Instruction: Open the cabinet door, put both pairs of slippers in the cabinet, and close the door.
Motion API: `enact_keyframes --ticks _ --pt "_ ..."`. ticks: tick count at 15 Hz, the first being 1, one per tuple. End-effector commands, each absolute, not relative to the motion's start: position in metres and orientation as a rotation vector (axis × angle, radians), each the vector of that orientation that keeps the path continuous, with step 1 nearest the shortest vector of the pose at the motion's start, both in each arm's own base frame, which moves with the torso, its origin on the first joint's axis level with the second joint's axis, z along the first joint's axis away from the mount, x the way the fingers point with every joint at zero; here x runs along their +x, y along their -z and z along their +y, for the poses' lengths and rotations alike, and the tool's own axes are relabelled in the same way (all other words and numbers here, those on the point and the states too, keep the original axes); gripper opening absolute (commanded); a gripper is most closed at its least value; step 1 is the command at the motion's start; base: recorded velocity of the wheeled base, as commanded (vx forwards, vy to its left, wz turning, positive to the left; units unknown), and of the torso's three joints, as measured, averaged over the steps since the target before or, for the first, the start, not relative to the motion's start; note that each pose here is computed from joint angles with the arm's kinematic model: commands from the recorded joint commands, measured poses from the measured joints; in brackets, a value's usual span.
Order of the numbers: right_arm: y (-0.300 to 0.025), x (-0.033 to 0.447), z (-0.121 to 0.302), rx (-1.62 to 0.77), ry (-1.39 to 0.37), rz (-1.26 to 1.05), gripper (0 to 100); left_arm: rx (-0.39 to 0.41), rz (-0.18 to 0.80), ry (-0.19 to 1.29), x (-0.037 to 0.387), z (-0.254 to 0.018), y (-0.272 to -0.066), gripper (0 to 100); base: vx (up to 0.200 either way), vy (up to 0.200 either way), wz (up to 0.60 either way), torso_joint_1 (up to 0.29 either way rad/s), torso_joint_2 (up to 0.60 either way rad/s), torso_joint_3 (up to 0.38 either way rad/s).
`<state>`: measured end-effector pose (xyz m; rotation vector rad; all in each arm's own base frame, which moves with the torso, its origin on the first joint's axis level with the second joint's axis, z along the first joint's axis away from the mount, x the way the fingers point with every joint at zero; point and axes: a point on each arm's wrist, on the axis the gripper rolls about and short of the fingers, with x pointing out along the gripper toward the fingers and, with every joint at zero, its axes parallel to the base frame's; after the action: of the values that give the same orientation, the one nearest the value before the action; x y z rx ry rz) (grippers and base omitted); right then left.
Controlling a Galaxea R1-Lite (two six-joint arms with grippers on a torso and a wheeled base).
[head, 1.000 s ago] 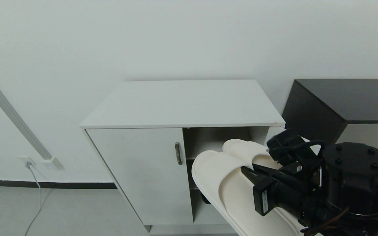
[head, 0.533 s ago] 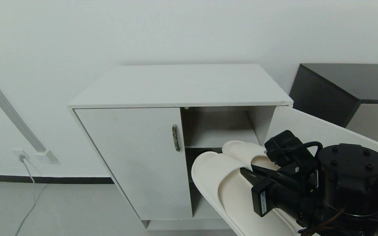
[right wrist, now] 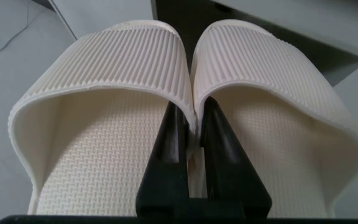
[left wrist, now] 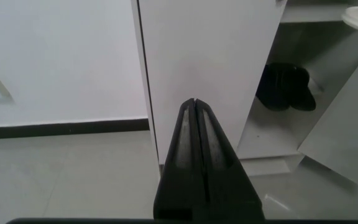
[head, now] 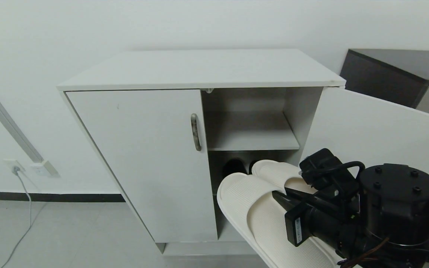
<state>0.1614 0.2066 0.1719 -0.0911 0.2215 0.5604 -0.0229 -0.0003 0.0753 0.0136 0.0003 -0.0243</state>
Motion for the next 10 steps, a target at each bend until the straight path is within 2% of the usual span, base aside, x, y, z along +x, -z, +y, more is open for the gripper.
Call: enact_keyframes --ticks 1,8,10 --pt "-0.1708 0.1618 0.2073 -0.094 -0.560 0.225 0 0.014 0.001 0.025 -0.0228 -0.0003 -0.0753 0 0.000 0.000 0.00 -0.100 0.46 0.354" --pt "-0.1708 0.1622 0.2070 -0.094 -0.557 0.224 0 0.014 0.001 0.025 -0.0228 -0.0003 -0.0753 0 0.000 0.000 0.00 -0.051 0.43 0.373" --pt "-0.1708 0.1622 0.2070 -0.094 -0.557 0.224 0 0.014 0.001 0.025 -0.0228 -0.0003 -0.0753 0 0.000 0.000 0.00 0.000 0.16 0.154"
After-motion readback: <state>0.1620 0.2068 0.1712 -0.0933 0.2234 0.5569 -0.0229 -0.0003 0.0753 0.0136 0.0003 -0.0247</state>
